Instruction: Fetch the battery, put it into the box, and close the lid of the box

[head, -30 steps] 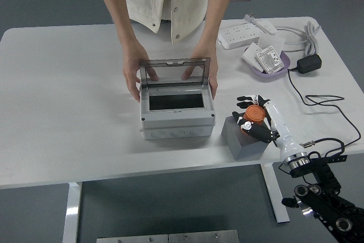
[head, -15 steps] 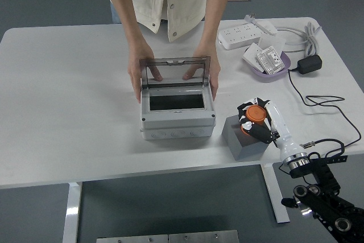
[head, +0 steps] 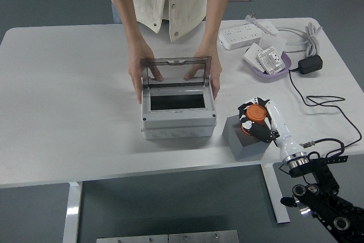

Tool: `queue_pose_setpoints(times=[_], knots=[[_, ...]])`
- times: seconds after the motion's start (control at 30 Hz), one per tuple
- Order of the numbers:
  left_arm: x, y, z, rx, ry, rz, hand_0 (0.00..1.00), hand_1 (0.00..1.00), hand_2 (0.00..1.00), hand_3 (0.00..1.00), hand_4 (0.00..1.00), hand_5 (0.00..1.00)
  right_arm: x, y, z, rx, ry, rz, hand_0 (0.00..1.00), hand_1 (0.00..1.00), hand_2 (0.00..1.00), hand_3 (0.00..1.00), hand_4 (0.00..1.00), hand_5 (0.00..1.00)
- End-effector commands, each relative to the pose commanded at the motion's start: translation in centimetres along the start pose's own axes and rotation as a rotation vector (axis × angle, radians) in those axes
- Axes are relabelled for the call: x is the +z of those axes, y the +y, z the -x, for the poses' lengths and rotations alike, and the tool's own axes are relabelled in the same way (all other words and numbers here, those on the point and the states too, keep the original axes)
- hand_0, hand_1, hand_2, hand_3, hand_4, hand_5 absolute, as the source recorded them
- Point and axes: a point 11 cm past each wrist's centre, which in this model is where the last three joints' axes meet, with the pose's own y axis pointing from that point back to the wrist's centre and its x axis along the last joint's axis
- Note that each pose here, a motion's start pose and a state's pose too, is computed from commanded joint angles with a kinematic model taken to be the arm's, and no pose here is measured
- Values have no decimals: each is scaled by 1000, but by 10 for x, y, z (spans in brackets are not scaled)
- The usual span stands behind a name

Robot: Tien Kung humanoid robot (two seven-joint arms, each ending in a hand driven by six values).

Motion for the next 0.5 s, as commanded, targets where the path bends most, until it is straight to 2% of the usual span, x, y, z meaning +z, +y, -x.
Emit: queue_pose_setpoints(times=[0.5], knots=[[-2,0,1,-4,-9,-8,591,756,590,509,70,2,-24,-10,-10,17,20,-72,245,284,280,273,2,2]])
